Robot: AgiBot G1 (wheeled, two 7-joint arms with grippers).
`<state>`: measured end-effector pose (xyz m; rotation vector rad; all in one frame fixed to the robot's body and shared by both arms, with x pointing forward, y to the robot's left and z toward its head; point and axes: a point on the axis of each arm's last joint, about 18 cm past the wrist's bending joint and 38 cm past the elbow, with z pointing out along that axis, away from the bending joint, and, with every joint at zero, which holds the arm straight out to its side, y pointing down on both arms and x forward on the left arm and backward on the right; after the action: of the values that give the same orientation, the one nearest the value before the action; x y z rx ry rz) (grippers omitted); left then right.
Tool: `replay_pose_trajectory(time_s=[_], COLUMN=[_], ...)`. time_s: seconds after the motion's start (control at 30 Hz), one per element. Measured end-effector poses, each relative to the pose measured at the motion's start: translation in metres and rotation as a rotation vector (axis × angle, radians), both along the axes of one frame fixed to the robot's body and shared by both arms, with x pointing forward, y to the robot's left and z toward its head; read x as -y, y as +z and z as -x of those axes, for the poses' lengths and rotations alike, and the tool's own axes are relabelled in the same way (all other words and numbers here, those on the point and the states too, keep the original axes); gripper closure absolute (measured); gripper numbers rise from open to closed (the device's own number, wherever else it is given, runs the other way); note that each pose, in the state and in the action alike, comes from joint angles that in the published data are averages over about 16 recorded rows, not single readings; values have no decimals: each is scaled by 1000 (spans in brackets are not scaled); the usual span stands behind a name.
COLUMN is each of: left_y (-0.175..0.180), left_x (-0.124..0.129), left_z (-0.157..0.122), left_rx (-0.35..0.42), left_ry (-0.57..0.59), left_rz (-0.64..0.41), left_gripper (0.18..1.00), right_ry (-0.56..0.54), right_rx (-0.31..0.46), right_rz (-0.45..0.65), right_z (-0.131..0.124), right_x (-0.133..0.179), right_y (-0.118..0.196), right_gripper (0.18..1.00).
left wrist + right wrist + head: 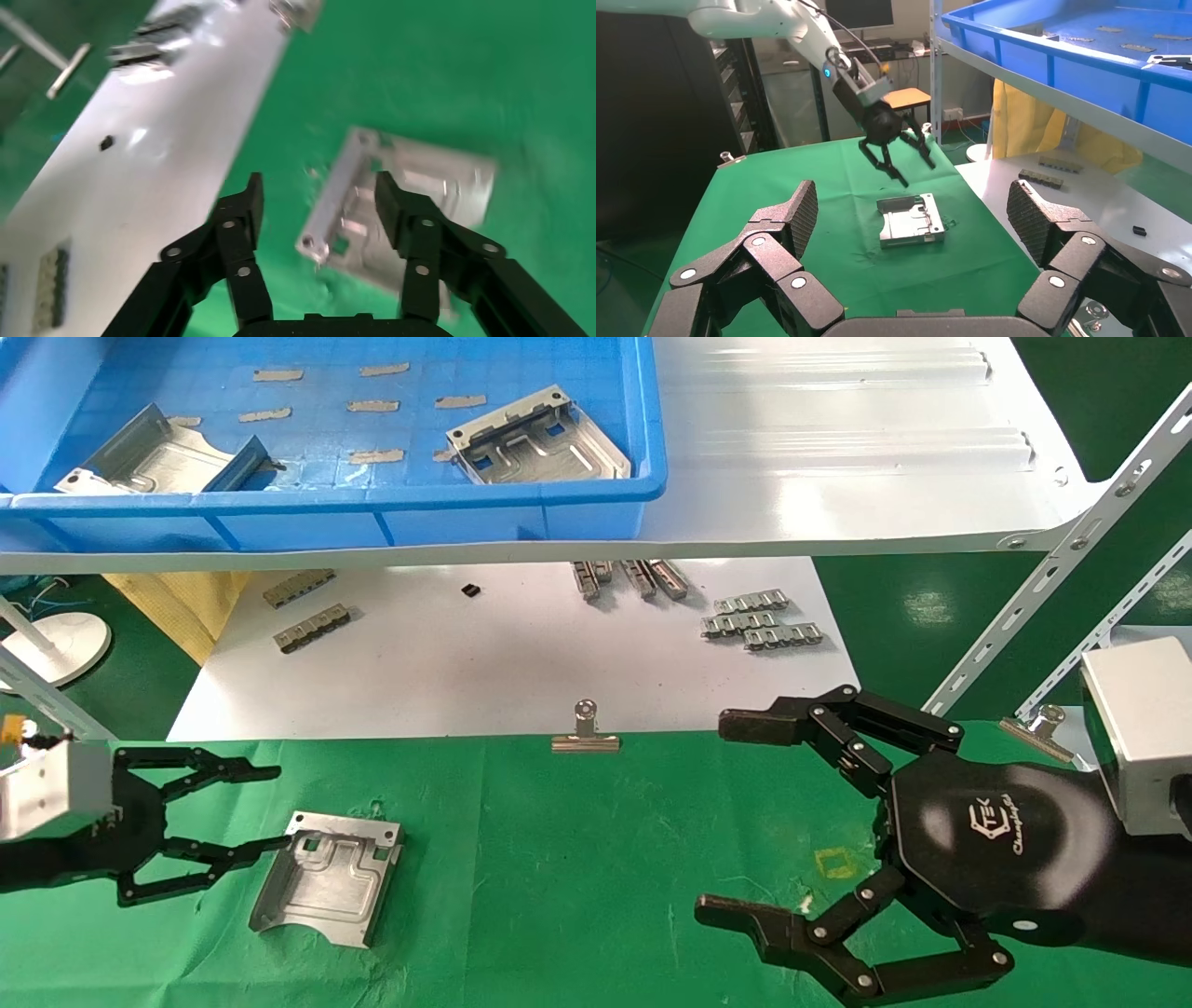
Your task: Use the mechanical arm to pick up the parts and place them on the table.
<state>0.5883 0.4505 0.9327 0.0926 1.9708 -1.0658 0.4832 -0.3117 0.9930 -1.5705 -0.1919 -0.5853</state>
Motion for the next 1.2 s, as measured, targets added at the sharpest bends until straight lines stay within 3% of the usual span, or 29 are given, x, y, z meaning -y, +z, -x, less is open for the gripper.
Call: replay_pose_trajectory(time_s=[0.23, 0.57, 0.8, 1.2], left_y=[2, 5, 11, 24], left_x=[-2, 5, 21, 55], left_z=[5, 6, 7, 18], left_rx=[-36, -37, -44, -64], left_ry=[17, -6, -53, -156], left_rz=[122, 147, 182, 255], left_gripper=[520, 320, 232, 185], right_ry=[0, 0, 0, 0], right_rx=[0, 0, 0, 0], right_rz=[0, 0, 0, 0], right_z=[0, 0, 0, 0], right_x=[0, 0, 0, 0], right_y=[0, 0, 0, 0], right_gripper=[179, 179, 179, 179])
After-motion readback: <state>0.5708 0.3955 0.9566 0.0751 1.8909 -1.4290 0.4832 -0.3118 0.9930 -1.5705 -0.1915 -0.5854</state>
